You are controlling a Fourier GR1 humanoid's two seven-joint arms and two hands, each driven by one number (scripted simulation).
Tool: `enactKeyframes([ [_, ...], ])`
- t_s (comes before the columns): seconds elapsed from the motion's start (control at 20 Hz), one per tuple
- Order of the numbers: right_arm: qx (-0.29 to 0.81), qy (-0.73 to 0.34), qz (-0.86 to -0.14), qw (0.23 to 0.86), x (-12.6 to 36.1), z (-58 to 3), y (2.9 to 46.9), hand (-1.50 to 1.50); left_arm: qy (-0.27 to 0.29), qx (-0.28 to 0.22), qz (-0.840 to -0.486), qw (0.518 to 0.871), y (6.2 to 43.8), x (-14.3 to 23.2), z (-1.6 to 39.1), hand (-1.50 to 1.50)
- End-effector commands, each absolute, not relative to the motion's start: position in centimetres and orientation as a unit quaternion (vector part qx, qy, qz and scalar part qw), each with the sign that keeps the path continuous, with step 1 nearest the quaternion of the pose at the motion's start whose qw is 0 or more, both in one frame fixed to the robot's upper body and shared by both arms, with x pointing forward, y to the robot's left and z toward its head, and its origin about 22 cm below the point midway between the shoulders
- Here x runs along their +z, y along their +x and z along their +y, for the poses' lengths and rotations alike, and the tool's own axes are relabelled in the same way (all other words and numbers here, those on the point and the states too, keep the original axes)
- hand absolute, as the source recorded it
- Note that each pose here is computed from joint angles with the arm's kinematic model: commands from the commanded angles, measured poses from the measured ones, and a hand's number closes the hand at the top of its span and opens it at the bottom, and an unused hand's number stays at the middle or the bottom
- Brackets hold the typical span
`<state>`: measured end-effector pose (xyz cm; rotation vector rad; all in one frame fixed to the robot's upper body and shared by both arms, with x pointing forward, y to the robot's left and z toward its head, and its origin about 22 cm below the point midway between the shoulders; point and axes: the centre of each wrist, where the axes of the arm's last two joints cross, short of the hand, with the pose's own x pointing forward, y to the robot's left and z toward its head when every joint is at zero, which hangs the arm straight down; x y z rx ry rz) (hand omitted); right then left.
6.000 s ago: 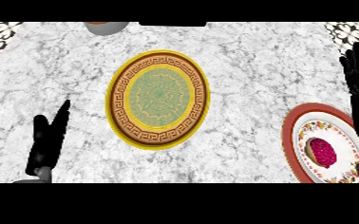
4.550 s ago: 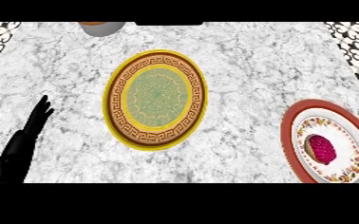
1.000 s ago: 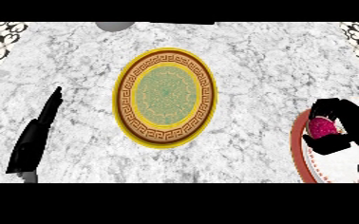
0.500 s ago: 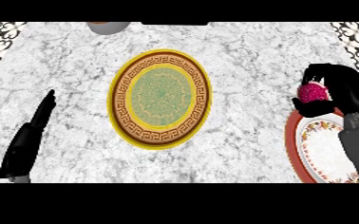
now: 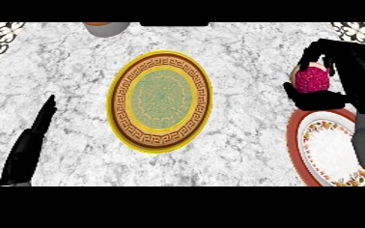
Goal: Pick the cupcake from the plate and place it in the plate
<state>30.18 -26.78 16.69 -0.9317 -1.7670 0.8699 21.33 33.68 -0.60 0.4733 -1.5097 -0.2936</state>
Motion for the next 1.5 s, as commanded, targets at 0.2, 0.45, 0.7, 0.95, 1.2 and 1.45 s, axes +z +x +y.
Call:
enactKeyframes([
  [0.2, 0.366, -0.29, -0.77, 0.434, 20.9, -20.1, 28.2, 1.5, 0.211, -0.139, -0.674, 0.694, 20.8, -1.3, 35.3, 0.0],
  [0.45, 0.359, -0.273, -0.774, 0.445, 21.7, -12.9, 27.7, 1.5, 0.207, -0.135, -0.679, 0.692, 20.4, 0.5, 33.6, 0.0],
  [0.7, 0.374, -0.248, -0.752, 0.482, 21.7, -7.7, 31.1, 1.5, 0.207, -0.139, -0.681, 0.689, 21.8, -0.8, 34.0, 0.0],
  [0.95, 0.419, -0.234, -0.716, 0.507, 20.1, -2.7, 32.3, 1.5, 0.201, -0.142, -0.676, 0.694, 21.4, 0.0, 33.3, 0.0],
  [1.2, 0.432, -0.241, -0.69, 0.528, 16.4, -0.8, 34.8, 1.5, 0.207, -0.144, -0.682, 0.686, 21.6, 0.0, 34.2, 0.0],
  [1.45, 0.456, -0.206, -0.677, 0.54, 15.4, 1.3, 35.6, 1.5, 0.205, -0.149, -0.684, 0.684, 24.2, 0.4, 33.7, 0.0],
])
